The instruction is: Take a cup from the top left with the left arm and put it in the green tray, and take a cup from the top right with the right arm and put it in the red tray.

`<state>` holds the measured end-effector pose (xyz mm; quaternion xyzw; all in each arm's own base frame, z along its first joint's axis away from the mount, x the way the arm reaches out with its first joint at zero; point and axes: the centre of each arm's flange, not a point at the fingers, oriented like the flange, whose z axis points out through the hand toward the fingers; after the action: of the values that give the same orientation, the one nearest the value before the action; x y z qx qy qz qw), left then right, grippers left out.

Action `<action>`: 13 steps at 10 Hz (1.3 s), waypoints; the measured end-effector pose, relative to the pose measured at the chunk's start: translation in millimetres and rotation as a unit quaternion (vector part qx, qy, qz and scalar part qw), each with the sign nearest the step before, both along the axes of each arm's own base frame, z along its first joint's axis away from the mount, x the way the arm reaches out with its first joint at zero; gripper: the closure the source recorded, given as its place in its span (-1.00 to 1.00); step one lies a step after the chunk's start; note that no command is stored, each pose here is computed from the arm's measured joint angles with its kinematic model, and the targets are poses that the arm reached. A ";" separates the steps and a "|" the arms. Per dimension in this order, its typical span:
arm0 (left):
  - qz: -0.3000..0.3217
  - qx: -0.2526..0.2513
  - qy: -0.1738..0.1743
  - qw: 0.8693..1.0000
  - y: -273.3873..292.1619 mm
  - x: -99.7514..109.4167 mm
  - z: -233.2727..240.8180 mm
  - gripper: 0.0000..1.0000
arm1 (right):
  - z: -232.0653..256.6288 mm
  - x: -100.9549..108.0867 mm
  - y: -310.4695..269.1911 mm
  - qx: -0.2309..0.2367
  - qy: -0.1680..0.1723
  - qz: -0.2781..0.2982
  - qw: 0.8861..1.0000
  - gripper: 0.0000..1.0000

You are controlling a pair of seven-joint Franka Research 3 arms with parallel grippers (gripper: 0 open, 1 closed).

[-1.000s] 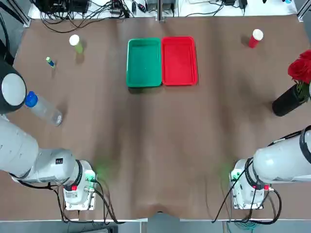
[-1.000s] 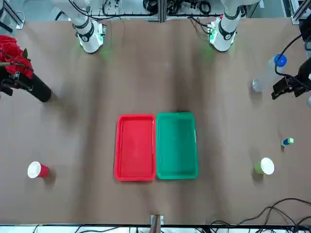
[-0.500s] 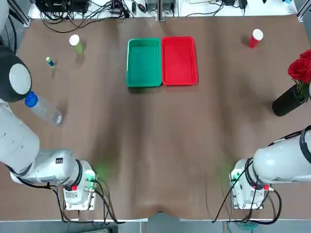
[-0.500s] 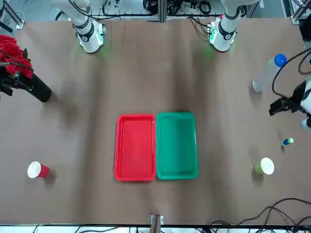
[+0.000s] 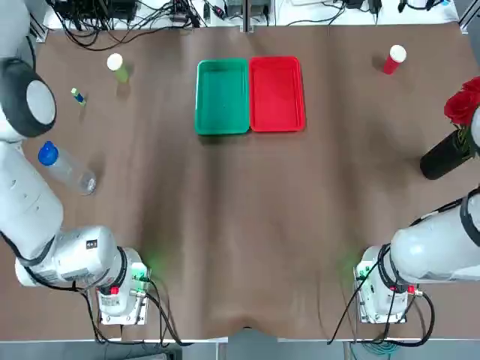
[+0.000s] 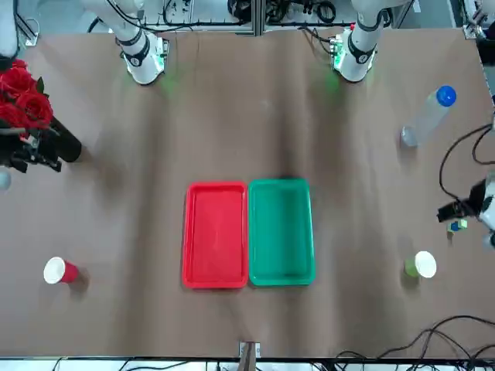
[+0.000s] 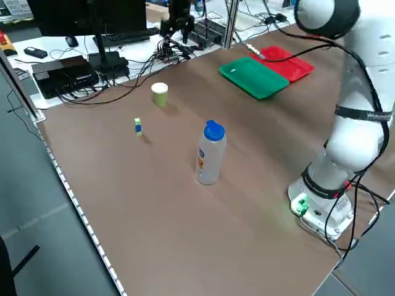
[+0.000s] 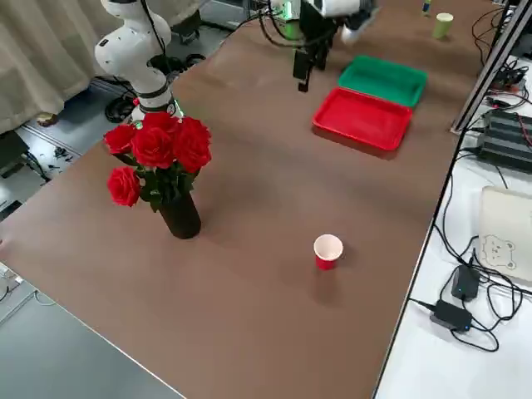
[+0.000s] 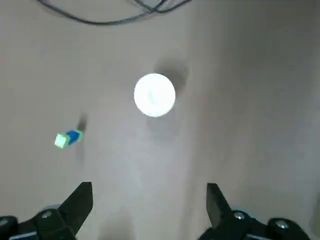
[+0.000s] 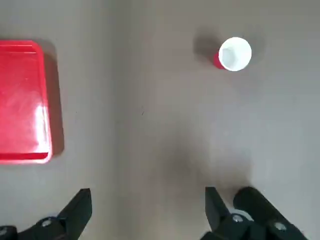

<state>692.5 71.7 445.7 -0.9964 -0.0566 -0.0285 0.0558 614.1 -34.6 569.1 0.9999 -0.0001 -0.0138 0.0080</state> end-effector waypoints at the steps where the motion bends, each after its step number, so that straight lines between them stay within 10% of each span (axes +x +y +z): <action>1: -0.006 0.000 -0.014 1.000 0.4 13.8 -31.1 -0.98 | -22.0 14.2 -8.3 0.000 -0.005 -0.001 1.000 -1.00; 5: -0.010 -0.006 -0.065 0.998 13.7 45.3 -131.1 -0.91 | -120.9 63.9 -60.5 0.007 -0.034 0.002 0.999 -1.00; 13: -0.012 -0.009 -0.069 0.997 22.3 48.3 -155.8 -0.81 | -252.1 108.8 -95.9 0.004 -0.105 0.038 0.994 -1.00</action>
<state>740.8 93.9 289.9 -0.9931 -0.0486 -0.0976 0.0428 723.0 -130.6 317.0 0.9952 0.0368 0.0911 0.0048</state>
